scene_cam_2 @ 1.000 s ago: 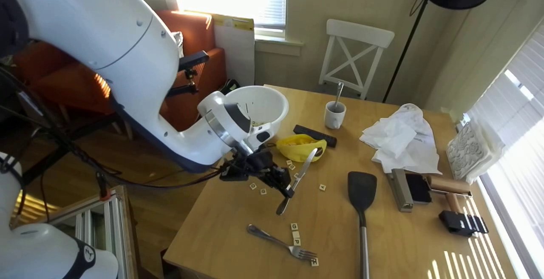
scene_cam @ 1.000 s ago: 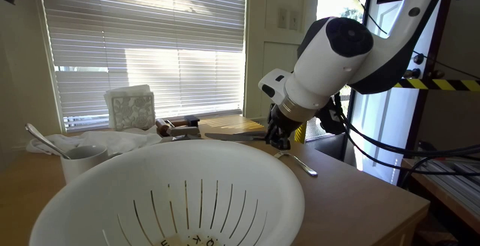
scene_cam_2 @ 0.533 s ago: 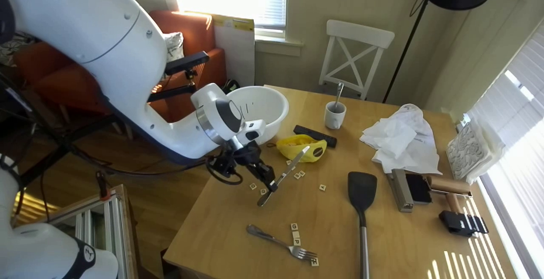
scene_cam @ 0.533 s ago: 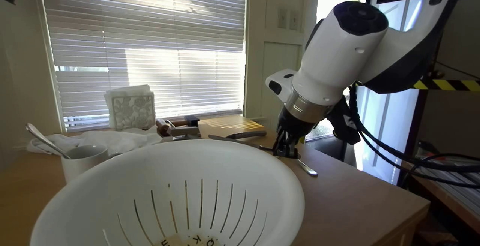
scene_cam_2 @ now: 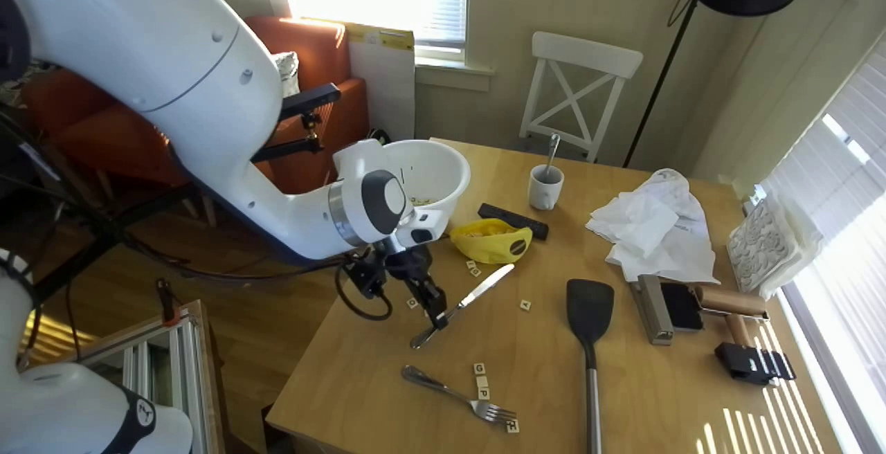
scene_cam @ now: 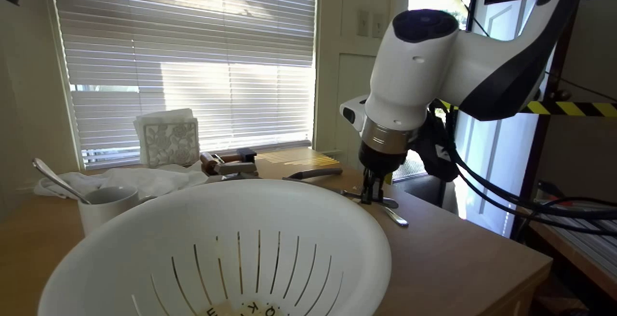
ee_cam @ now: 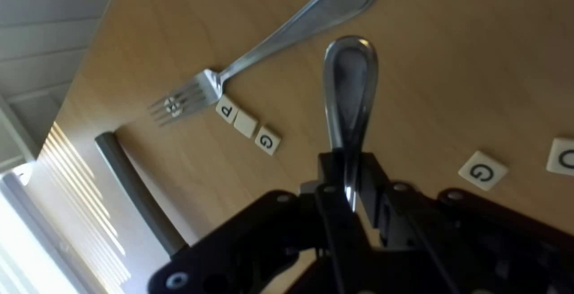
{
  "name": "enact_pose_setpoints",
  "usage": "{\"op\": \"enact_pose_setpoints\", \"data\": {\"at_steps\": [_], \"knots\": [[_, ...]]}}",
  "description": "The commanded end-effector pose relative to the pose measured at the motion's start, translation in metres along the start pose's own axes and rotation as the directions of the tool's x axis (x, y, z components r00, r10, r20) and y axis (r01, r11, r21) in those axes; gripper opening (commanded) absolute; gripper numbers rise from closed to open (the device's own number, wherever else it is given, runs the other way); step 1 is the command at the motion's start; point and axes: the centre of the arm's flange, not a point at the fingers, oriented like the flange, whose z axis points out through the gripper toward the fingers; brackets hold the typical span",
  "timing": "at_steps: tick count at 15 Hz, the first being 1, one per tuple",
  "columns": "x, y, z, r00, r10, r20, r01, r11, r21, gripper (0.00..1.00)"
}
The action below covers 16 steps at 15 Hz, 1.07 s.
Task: Move the knife on the table
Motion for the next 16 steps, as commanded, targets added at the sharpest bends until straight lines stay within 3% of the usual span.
{"op": "enact_pose_setpoints", "data": {"at_steps": [1,4,6,8,11,14,16], "knots": [[0.018,0.033,0.015,0.985,0.105,0.139,-0.120,0.987,0.104,0.04],[0.014,0.053,0.030,0.952,0.191,0.239,-0.240,0.951,0.193,0.04],[0.010,0.060,0.036,0.925,0.257,0.281,-0.331,0.908,0.257,0.04],[0.009,0.059,0.036,0.892,0.323,0.317,-0.419,0.855,0.307,0.04],[0.015,0.053,0.032,0.824,0.436,0.363,-0.556,0.746,0.366,0.04],[0.024,0.050,0.025,0.741,0.573,0.350,-0.671,0.643,0.369,0.04],[0.029,0.049,0.022,0.713,0.620,0.326,-0.701,0.639,0.318,0.04]]}}
